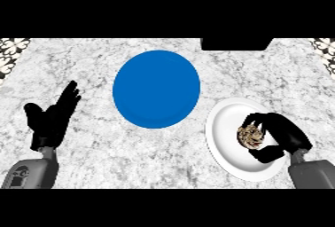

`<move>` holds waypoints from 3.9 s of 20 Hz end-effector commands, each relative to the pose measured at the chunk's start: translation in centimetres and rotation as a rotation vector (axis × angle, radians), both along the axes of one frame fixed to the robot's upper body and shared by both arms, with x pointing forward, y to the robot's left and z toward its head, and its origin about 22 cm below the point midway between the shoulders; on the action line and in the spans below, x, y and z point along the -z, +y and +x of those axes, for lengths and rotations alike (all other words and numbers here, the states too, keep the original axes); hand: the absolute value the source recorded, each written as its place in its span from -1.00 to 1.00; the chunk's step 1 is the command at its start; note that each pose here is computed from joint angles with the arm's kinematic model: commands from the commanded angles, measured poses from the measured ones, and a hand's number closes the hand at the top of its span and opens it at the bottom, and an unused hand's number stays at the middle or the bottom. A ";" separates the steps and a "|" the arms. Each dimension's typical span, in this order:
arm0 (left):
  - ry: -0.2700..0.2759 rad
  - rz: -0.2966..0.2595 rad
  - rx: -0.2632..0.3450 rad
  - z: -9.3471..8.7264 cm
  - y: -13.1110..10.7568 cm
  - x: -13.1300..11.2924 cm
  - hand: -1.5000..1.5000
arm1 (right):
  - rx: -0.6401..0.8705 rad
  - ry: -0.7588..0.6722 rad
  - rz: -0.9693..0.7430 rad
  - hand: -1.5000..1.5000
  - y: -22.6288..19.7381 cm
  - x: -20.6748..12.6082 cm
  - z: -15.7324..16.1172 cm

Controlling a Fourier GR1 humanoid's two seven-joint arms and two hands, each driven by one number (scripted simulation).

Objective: Pick the cupcake from the plate and place it in the plate

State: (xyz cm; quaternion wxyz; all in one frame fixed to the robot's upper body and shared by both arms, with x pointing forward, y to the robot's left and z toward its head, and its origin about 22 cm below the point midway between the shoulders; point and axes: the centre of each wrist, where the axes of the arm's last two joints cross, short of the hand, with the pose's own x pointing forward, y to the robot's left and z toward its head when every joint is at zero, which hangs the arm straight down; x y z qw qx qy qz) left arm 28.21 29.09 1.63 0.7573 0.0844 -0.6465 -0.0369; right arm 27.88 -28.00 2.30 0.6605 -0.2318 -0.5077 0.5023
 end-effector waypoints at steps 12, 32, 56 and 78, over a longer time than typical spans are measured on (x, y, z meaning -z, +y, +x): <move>-0.015 -0.001 0.132 1.6 -3.5 -1.6 0.00 | -0.383 -0.214 0.015 1.00 23.3 -3.6 -1.3; 0.011 0.009 0.095 1.5 -2.8 0.1 0.00 | 0.226 -0.721 0.210 1.00 32.4 -11.2 -0.7; -0.006 -0.006 0.034 1.1 -2.3 0.0 0.00 | 0.196 -0.383 0.176 -1.00 25.4 -3.7 10.5; -0.002 -0.012 0.021 0.7 -0.4 -0.3 0.00 | 0.149 -0.346 0.966 -1.00 24.4 -9.0 8.6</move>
